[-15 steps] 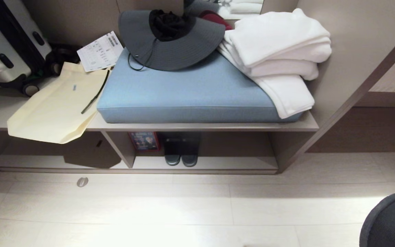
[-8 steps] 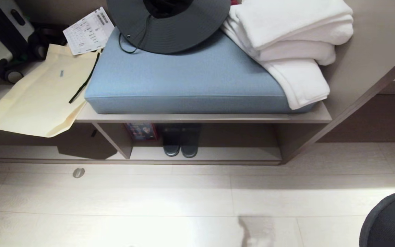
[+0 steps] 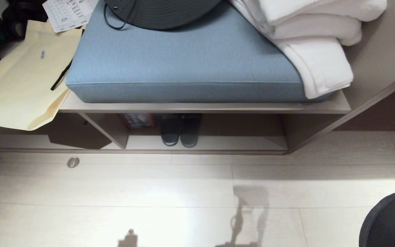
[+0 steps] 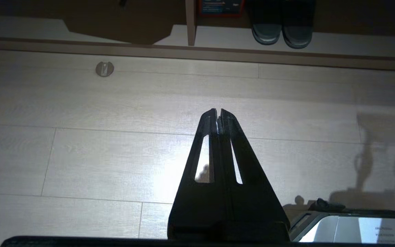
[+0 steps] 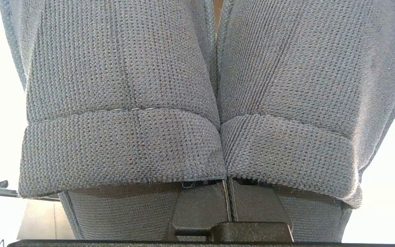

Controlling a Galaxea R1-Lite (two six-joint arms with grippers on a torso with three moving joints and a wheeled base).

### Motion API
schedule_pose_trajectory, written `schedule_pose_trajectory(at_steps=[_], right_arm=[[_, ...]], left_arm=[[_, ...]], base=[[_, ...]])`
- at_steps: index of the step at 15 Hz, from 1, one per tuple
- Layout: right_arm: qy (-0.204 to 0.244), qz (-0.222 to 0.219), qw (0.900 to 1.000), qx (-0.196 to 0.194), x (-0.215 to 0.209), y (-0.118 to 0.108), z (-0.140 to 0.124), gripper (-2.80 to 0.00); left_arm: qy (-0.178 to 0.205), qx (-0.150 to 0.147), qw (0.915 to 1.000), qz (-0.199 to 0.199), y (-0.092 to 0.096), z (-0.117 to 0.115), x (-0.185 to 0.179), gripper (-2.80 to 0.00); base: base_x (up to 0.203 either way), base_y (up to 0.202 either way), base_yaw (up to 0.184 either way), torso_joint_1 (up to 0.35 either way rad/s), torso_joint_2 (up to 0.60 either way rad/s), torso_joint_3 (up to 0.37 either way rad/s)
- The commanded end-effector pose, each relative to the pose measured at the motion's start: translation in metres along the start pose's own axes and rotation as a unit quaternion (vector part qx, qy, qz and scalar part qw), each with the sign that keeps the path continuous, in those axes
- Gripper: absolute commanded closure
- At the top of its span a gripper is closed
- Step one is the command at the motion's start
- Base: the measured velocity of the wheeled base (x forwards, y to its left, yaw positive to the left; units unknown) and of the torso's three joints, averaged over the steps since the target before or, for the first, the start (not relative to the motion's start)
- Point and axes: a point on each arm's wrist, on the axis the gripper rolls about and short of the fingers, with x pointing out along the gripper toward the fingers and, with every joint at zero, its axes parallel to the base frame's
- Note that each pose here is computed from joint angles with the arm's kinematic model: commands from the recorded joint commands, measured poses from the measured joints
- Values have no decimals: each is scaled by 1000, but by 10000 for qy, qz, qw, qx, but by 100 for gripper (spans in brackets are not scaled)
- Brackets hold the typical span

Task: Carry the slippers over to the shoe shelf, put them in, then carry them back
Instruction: Place the slippers into the shoe cabinet

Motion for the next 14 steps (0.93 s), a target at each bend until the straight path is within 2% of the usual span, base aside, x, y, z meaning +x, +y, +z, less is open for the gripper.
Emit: schedule_pose_trajectory(at_steps=[1, 14], right_arm=[[-1, 2, 10000, -2, 0, 0, 0, 0], [-1, 2, 10000, -13, 0, 0, 0, 0]], left_arm=[[7, -5, 10000, 1, 0, 0, 0, 0], [0, -5, 10000, 1, 0, 0, 0, 0]], base=[[0, 0, 0, -2, 2, -202], [0, 0, 0, 2, 3, -196]])
